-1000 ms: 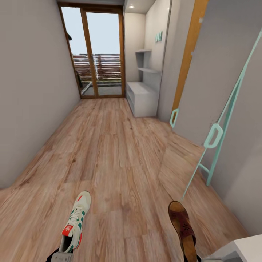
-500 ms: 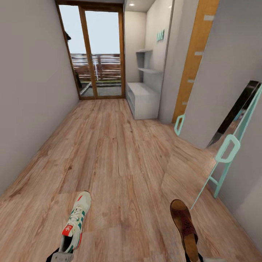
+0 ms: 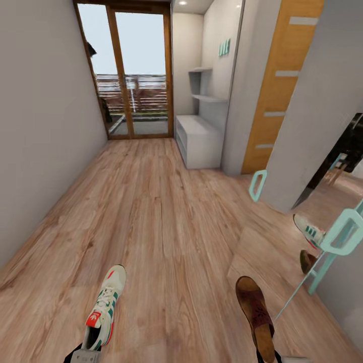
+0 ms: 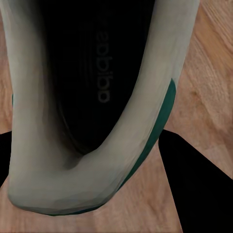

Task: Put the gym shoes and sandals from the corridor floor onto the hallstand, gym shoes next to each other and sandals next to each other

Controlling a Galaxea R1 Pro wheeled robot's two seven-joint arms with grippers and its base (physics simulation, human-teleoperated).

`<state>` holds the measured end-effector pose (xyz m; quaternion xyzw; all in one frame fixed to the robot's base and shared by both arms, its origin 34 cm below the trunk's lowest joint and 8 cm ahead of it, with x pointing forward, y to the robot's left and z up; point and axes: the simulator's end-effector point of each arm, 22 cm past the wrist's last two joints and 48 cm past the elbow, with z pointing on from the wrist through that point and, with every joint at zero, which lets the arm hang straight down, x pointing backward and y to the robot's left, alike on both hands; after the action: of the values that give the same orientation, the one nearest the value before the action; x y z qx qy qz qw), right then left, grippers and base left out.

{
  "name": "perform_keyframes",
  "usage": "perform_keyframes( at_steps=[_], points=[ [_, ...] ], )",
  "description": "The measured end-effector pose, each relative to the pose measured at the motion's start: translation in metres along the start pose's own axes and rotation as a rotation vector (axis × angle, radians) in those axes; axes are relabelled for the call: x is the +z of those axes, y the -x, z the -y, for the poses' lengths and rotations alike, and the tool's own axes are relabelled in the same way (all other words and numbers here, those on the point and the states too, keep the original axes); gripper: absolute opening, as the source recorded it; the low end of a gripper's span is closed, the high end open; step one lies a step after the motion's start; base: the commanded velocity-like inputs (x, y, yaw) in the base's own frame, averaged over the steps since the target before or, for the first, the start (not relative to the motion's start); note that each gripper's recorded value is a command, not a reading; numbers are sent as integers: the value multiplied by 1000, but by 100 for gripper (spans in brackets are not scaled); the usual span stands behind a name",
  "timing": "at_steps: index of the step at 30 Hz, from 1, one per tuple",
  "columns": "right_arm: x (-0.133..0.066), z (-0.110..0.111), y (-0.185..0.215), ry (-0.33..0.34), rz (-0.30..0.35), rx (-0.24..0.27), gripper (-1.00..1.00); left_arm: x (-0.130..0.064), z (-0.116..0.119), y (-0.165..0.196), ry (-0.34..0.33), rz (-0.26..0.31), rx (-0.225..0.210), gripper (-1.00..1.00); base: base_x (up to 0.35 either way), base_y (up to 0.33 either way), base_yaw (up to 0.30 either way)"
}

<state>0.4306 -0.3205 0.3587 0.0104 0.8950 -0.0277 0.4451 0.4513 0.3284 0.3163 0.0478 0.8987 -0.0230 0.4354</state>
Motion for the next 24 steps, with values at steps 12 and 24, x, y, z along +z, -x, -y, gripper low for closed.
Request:
perform_keyframes(
  at_steps=[12,24],
  points=[
    [0,0,0,0,0,0,-100,0,0,0,0,0,0,-100,339,0,113],
    [0,0,0,0,0,0,-100,0,0,0,0,0,0,-100,339,0,269]
  ],
)
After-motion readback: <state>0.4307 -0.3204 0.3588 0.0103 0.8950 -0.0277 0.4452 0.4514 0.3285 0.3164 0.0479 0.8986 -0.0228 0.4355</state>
